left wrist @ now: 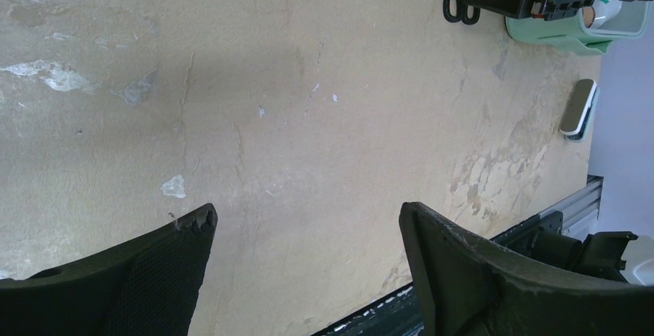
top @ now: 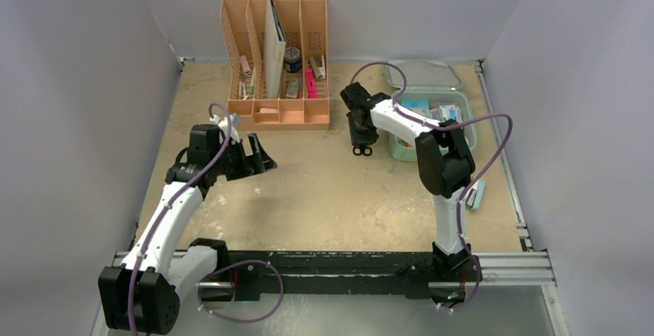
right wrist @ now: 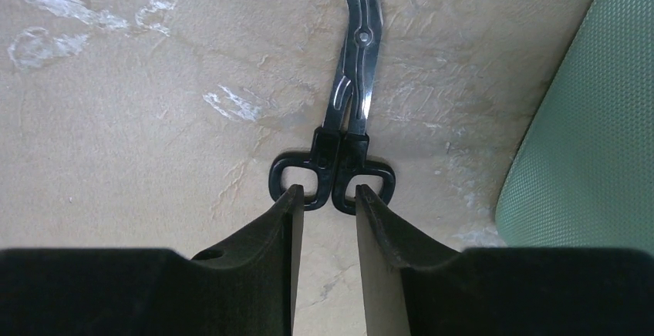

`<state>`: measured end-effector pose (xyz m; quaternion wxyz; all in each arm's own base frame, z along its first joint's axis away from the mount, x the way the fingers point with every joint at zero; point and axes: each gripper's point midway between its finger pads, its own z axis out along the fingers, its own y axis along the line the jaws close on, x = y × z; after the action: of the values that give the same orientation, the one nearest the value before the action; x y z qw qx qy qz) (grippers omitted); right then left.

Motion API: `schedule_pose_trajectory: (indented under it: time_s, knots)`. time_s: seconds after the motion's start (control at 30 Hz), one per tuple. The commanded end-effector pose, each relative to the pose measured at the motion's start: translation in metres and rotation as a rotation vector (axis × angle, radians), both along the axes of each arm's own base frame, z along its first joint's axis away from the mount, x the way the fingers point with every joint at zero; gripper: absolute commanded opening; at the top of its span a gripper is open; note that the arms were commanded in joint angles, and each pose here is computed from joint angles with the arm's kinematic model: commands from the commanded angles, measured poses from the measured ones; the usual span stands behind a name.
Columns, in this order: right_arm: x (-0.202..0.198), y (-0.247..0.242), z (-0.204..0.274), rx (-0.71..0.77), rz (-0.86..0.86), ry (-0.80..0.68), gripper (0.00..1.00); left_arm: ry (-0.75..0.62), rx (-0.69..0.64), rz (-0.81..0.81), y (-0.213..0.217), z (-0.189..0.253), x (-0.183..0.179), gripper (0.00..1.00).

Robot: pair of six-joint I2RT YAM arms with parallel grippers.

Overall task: Organize the medicine kit
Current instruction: Move the scissors to the center of the board.

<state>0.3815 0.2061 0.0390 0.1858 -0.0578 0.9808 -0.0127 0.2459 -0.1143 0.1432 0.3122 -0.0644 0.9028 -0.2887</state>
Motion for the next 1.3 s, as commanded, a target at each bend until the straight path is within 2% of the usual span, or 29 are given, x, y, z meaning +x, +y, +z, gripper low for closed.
schedule_pose_trajectory:
  time_s: [0.0,0.67,0.97,1.27]
  knots:
    - [-0.003,-0.004,-0.003,-0.021,-0.03,0.001,0.34,-0.019,0.0,0.002,-0.001,0.003,0.002,0.88]
    - [-0.018,-0.004,-0.032,-0.053,-0.023,0.057,0.29,-0.019,0.009,0.008,0.001,0.003,0.002,0.88]
    - [-0.038,-0.008,-0.034,-0.072,0.029,0.074,0.16,-0.018,0.017,0.022,0.003,0.003,0.002,0.88]
    - [-0.087,-0.007,-0.027,-0.029,0.116,0.112,0.07,-0.006,0.011,0.026,0.002,0.001,0.003,0.85]
